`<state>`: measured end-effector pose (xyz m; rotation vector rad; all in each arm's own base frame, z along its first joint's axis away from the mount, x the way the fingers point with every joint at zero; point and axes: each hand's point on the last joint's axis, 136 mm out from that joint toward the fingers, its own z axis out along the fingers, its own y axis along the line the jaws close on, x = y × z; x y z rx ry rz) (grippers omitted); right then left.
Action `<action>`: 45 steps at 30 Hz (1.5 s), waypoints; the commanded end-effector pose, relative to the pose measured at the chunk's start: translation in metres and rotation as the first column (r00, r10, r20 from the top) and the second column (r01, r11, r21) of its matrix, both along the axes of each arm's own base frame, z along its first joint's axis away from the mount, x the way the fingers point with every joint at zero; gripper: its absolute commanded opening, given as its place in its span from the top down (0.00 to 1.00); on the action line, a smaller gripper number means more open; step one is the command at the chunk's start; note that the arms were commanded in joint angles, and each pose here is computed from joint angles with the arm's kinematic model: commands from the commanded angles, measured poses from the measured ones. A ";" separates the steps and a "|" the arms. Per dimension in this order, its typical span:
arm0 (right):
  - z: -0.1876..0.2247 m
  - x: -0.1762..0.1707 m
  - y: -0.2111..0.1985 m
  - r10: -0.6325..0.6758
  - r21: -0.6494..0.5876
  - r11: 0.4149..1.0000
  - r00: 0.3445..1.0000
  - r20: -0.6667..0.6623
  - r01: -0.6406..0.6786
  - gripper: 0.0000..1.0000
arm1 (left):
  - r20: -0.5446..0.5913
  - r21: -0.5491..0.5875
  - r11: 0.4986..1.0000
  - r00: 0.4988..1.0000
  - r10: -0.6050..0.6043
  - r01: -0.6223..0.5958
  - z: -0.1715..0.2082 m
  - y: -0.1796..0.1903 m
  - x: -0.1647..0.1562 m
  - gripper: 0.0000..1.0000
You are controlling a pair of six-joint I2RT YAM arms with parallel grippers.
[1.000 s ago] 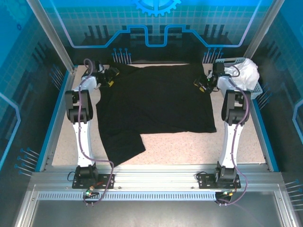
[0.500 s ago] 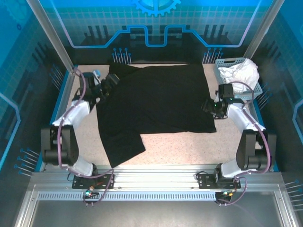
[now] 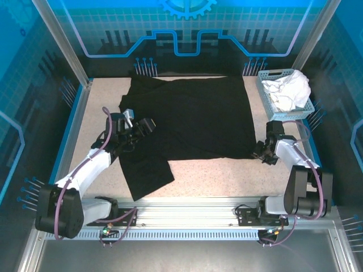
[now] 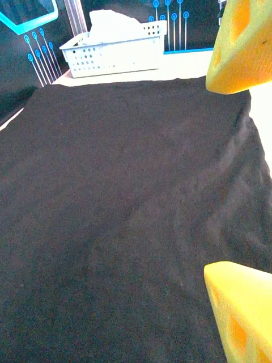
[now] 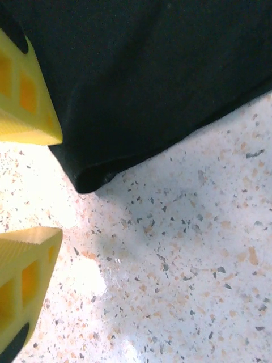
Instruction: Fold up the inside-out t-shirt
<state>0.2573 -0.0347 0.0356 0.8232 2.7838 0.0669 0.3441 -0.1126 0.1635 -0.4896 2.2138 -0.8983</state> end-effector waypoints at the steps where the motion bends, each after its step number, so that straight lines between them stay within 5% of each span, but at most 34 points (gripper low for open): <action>1: -0.006 0.006 0.005 0.009 0.053 0.999 1.000 -0.003 -0.009 0.58 | -0.022 0.071 0.997 1.000 -0.008 0.010 -0.012 0.006 -0.014 0.21; 10: -0.020 0.017 0.004 0.020 0.060 0.998 1.000 -0.022 -0.019 0.60 | -0.065 0.092 0.996 0.998 -0.008 0.014 -0.030 0.009 -0.023 0.21; 23: -0.017 0.025 0.012 0.073 0.086 0.994 0.997 0.014 -0.074 0.99 | -0.307 0.218 0.971 0.938 0.159 -0.093 -0.086 0.039 -0.104 0.26; 36: -0.001 0.031 0.018 0.074 0.117 0.989 0.993 0.096 -0.085 1.00 | -0.620 0.375 0.927 0.736 0.272 -0.026 -0.126 0.047 -0.217 0.29; 45: 0.005 0.032 0.022 0.073 0.139 0.986 0.989 0.129 -0.091 1.00 | -0.681 0.431 0.900 0.677 0.280 0.060 -0.148 0.043 -0.246 0.33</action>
